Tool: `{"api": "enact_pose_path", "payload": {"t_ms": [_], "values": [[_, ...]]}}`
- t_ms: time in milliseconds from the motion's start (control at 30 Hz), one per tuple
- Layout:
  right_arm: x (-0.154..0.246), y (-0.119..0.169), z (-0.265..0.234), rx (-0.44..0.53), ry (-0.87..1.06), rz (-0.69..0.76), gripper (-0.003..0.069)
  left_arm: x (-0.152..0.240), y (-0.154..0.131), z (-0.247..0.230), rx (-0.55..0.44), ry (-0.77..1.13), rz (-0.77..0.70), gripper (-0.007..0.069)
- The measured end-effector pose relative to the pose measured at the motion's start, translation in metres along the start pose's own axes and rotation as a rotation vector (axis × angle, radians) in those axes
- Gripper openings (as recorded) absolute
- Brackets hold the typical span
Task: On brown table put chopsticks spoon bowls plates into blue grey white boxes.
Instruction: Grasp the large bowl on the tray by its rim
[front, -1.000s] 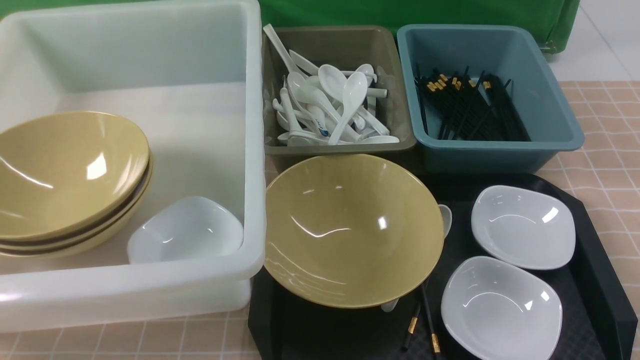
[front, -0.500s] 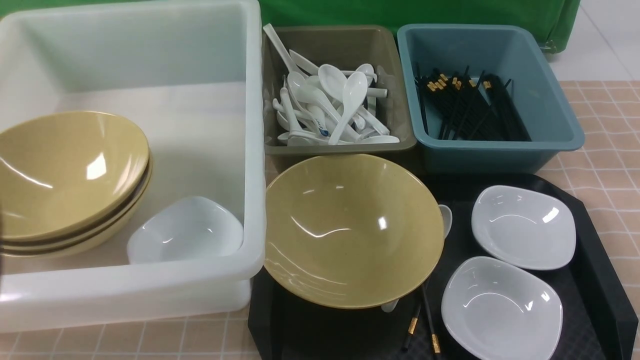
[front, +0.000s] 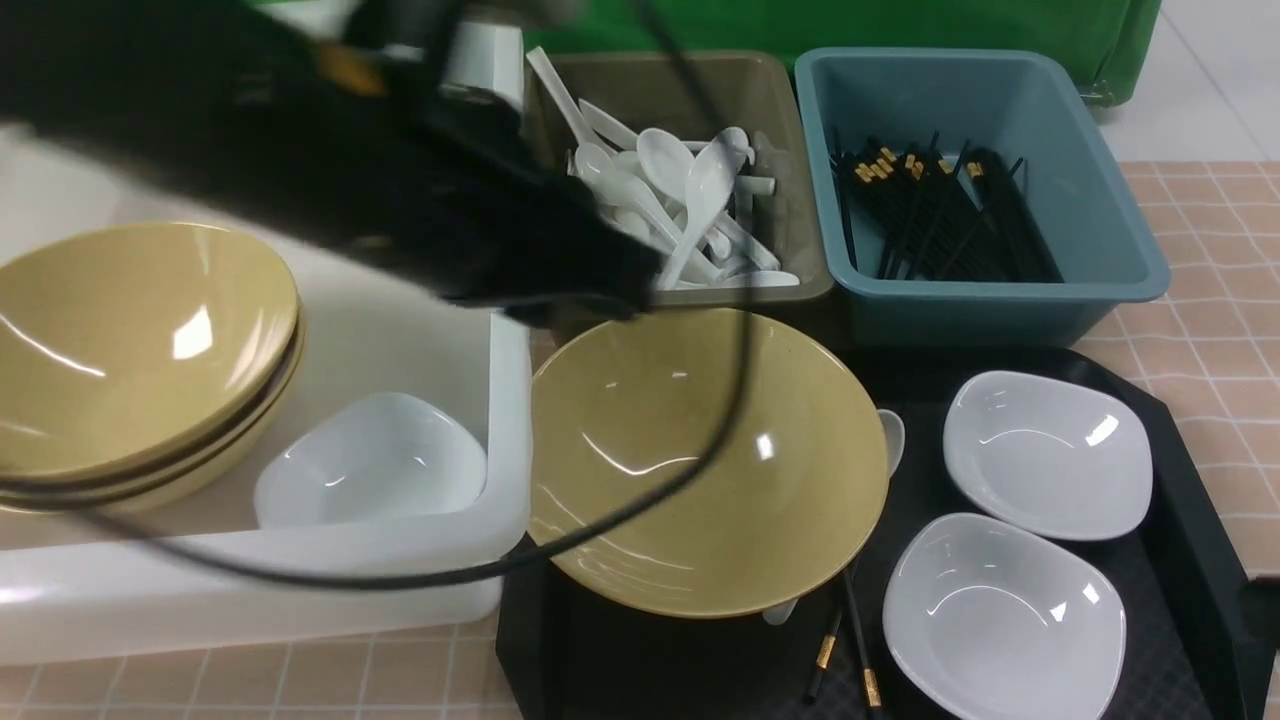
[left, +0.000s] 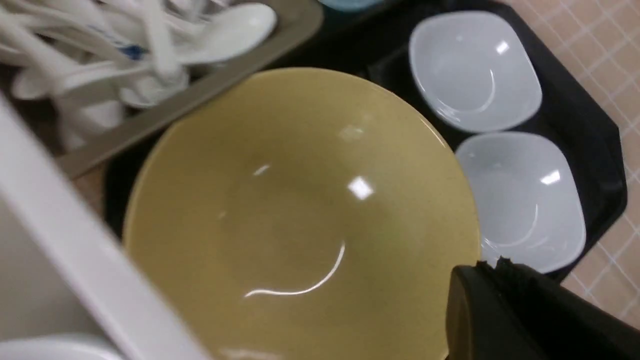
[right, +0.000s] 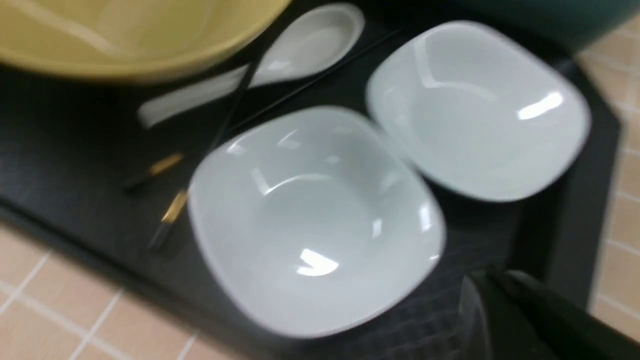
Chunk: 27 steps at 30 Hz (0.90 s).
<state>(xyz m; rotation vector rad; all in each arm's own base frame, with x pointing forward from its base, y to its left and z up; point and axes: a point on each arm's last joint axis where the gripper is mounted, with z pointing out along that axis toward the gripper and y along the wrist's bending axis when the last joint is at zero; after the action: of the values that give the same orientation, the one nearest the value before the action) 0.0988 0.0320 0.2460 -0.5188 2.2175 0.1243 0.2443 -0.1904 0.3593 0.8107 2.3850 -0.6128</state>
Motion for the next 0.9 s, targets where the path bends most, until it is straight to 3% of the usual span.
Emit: {"api": "enact_pose_path", "payload": {"t_ms": [133, 233, 433, 567, 667, 900], "values": [[0.006, 0.005, 0.007, -0.03, -0.012, -0.018, 0.0041, -0.015, -0.008, 0.063, 0.037, 0.155, 0.058, 0.0004], [0.004, 0.005, 0.007, -0.025, -0.034, -0.011, 0.0041, -0.018, -0.007, 0.107, 0.005, 0.239, 0.103, 0.0004], [0.002, 0.004, 0.007, -0.019, -0.053, -0.009, 0.0041, -0.013, 0.014, 0.163, -0.11, 0.328, 0.115, 0.0004], [0.0, 0.004, 0.007, -0.012, -0.079, -0.011, 0.0041, -0.006, 0.018, 0.184, -0.104, 0.354, 0.093, 0.0004], [-0.003, 0.003, 0.007, -0.004, -0.108, -0.011, 0.0043, 0.002, 0.005, 0.204, 0.013, 0.364, -0.007, 0.0004], [-0.003, 0.003, 0.007, -0.002, -0.114, -0.015, 0.0043, 0.0, -0.038, 0.209, 0.275, 0.328, 0.025, 0.0004]]}}
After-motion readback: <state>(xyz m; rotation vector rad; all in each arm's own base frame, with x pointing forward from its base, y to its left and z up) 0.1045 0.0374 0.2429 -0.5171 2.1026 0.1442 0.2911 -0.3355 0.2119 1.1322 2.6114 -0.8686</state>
